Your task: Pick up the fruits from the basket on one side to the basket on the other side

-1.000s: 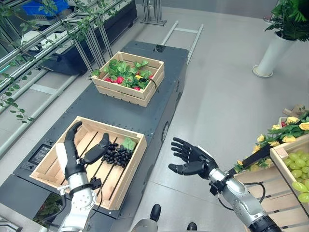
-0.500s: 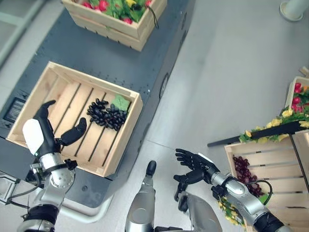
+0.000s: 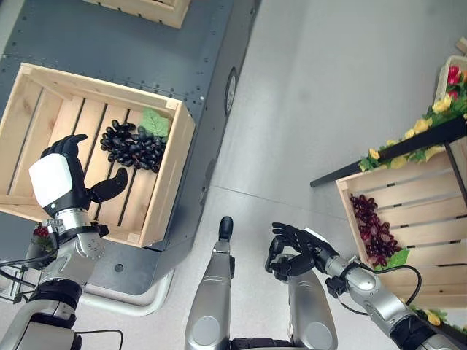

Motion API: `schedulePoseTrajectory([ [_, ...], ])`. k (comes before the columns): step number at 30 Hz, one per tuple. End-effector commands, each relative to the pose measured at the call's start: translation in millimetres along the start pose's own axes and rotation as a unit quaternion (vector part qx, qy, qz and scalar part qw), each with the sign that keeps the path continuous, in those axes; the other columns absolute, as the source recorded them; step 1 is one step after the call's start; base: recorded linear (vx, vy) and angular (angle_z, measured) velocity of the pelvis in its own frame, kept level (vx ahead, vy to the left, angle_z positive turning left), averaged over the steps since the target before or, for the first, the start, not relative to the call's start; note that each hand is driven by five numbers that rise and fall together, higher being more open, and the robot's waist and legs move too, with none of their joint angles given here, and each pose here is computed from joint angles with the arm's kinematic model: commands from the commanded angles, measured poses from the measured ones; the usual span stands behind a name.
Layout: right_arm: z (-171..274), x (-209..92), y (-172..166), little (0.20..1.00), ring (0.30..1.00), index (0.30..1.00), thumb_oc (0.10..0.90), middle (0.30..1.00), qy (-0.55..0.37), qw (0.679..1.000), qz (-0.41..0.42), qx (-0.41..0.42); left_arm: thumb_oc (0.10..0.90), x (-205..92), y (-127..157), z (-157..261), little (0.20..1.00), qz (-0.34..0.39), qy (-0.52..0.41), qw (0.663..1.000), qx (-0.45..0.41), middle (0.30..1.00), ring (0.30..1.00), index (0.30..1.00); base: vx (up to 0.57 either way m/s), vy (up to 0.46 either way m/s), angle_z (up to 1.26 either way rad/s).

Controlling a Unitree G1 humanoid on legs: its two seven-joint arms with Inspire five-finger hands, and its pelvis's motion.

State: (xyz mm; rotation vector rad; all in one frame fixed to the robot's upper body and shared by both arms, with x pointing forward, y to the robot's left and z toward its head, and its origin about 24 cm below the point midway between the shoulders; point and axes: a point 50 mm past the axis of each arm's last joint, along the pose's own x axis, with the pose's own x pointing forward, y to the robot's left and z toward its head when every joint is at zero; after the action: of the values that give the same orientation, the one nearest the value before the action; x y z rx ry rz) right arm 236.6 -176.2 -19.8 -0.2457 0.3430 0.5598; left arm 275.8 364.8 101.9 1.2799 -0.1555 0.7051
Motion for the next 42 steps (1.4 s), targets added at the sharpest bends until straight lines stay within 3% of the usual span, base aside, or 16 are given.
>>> schedulePoseTrajectory([
  [1, 17, -6, 9, 0.9, 0.9, 0.9, 0.8, 0.9, -0.051, 0.998, 0.026, -0.034, 0.8, 30, 41, -4, 0.9, 0.085, -0.018, 0.994, 0.065, 0.9, 0.9, 0.9, 0.01, 0.08, -0.08],
  [8, 22, -5, 1, 0.9, 0.9, 0.9, 0.8, 0.9, -0.052, 0.997, 0.009, -0.05, 0.8, 43, 56, -9, 0.9, 0.085, -0.019, 0.986, 0.139, 0.9, 0.9, 0.9, 0.01, 0.032, -0.05],
  [16, 29, 2, 2, 0.9, 0.9, 0.9, 0.8, 0.9, -0.067, 0.996, -0.01, -0.055, 0.8, 57, 69, -2, 0.9, 0.16, -0.014, 0.975, 0.151, 0.9, 0.9, 0.9, 0.0, 0.0, 0.0],
  [22, 30, 5, 4, 0.9, 0.9, 0.9, 0.8, 0.9, -0.067, 0.997, -0.01, -0.047, 0.8, 66, 71, 5, 0.9, 0.158, -0.013, 0.972, 0.171, 0.9, 0.9, 0.9, 0.01, 0.004, -0.02],
  [42, 38, 5, 1, 0.9, 0.9, 0.9, 0.8, 0.9, -0.08, 0.995, -0.024, -0.053, 0.8, 83, 68, 4, 0.9, 0.015, 0.035, 0.983, 0.182, 0.9, 0.9, 0.9, 0.0, 0.0, 0.0],
])
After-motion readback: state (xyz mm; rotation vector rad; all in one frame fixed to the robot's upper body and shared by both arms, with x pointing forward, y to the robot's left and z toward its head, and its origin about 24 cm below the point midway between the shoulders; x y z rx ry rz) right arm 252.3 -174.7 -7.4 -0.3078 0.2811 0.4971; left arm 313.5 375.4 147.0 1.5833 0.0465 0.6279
